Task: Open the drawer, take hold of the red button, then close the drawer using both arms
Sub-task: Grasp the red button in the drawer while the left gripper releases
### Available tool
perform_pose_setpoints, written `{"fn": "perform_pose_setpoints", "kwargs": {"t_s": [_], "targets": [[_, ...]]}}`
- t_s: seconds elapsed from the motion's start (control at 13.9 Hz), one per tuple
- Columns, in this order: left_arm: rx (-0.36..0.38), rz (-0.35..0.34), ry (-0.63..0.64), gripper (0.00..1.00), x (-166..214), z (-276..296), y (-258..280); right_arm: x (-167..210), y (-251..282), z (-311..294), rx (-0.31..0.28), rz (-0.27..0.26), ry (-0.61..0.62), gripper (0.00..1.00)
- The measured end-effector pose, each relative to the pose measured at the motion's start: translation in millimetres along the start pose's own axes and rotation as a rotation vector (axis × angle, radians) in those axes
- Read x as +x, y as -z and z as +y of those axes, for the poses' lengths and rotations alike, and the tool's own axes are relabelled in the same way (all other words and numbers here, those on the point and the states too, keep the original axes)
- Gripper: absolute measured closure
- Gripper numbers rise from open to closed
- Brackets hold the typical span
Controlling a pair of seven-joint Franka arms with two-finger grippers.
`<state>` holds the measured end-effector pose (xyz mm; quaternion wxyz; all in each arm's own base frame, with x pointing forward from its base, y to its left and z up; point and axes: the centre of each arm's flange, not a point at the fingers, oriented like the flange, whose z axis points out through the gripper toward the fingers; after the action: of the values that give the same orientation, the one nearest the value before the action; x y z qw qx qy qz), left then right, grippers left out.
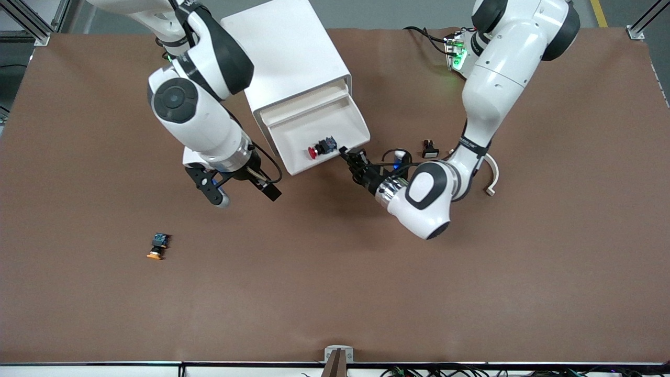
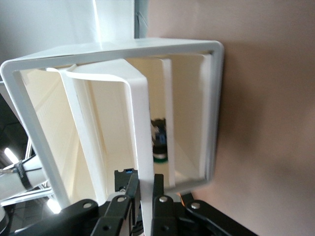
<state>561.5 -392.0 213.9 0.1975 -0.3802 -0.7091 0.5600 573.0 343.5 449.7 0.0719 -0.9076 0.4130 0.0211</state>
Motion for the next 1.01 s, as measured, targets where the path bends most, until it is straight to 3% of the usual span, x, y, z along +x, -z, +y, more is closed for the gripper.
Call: {"fn": "perform_pose_setpoints", "kwargs": {"t_s": [0.22,0.5,0.72,1.01], "targets": [[-0.009,-0.032,-0.024,0.86,2.8,3.7,20.7,-28.8,-19.3,-11.0,-0.003,0.03,-0.046,0.0],[-0.015,-0.055,-0.037,0.86,6.5,6.6,36.1,-65.6,-22.0,-17.7,0.017,0.029,-0.107,0.0],[-0.046,-0.064,-0.078,0.62,18.0,11.1,70.5,-111.5,-26.6,-18.1,0.004,0.02,-0.14,0.0],[-0.08,-0.045,-0.089,0.19,25.8,11.6,90.9,-160.2,-46.5,-11.9,-0.03,0.027,-0.146,0.0]]}}
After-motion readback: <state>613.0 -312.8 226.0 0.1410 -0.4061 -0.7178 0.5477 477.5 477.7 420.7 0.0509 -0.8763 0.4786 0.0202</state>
